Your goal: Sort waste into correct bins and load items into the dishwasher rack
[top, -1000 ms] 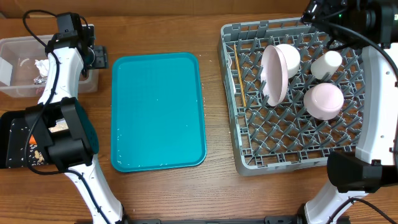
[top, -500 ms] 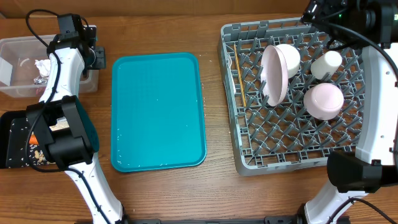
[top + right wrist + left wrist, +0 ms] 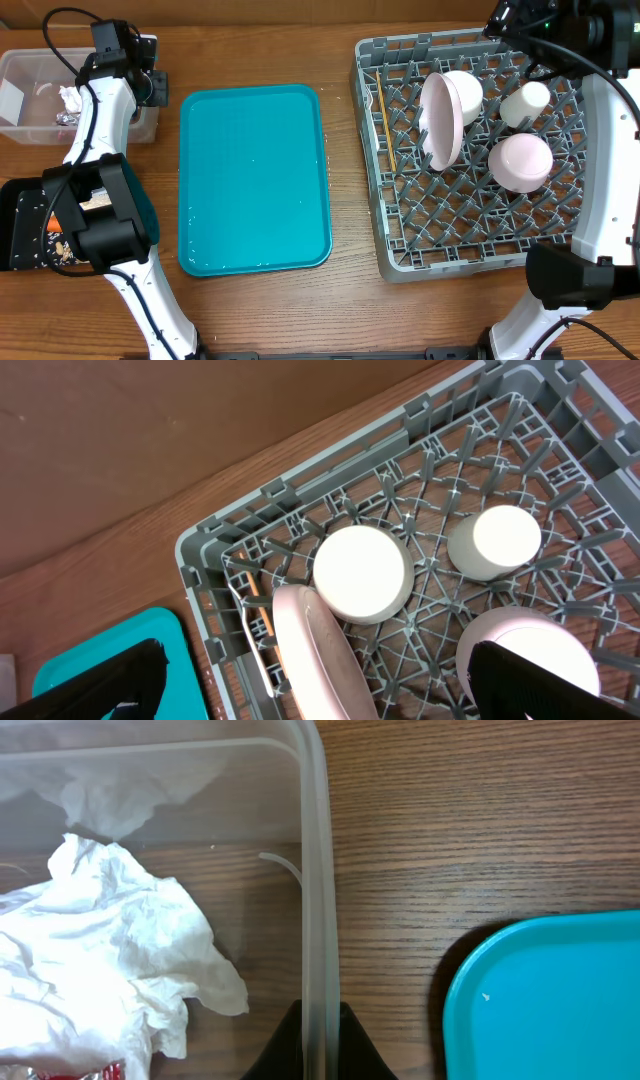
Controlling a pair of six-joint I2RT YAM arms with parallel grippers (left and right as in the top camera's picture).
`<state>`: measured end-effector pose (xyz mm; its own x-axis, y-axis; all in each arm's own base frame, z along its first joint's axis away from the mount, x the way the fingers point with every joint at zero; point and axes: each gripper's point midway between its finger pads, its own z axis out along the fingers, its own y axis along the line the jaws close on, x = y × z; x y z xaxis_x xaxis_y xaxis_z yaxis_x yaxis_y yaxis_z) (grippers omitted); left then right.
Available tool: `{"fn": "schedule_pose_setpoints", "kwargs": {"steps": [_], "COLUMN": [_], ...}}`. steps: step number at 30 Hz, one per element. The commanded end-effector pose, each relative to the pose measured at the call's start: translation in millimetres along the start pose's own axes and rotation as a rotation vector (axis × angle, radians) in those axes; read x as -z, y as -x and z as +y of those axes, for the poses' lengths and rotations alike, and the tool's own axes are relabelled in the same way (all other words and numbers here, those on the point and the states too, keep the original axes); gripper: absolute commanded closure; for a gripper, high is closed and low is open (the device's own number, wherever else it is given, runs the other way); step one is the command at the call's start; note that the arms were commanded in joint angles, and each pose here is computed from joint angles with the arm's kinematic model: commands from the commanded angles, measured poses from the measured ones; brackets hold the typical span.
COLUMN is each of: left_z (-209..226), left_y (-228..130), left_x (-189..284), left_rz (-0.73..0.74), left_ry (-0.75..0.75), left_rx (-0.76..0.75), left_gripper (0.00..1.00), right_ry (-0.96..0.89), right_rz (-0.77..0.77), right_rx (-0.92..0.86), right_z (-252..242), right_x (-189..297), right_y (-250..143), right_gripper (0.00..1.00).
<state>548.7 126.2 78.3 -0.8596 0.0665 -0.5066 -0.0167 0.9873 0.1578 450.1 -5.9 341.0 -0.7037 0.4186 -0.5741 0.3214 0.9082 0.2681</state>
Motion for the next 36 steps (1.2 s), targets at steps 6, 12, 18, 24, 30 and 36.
{"fn": "schedule_pose_setpoints", "kwargs": {"steps": [6, 12, 18, 24, 30, 36], "left_z": [4, 18, 22, 29, 38, 33], "left_y": [2, 4, 15, 54, 85, 81], "left_x": [-6, -4, 8, 56, 132, 209], "left_rz": [-0.013, -0.015, -0.046, -0.169, -0.299, -0.34], "left_ry": [0.003, 0.08, 0.099, 0.108, 0.105, 0.064], "left_rx": [-0.039, 0.041, 0.108, 0.222, 0.337, 0.367], "left_gripper": [0.88, 0.62, 0.51, 0.14, 0.0, 0.0], "right_ry": [0.013, 0.012, 0.013, 0.013, 0.013, 0.013], "right_rz": [-0.039, -0.039, -0.039, -0.039, -0.039, -0.039], "right_rx": [-0.006, -0.006, -0.006, -0.006, -0.006, -0.006], "right_z": [1, 1, 1, 1, 1, 1], "right_x": [15, 15, 15, 15, 15, 15], "right_y": [6, 6, 6, 6, 6, 6], "right_gripper": [0.0, 0.0, 0.0, 0.0, 0.0, 0.0]}}
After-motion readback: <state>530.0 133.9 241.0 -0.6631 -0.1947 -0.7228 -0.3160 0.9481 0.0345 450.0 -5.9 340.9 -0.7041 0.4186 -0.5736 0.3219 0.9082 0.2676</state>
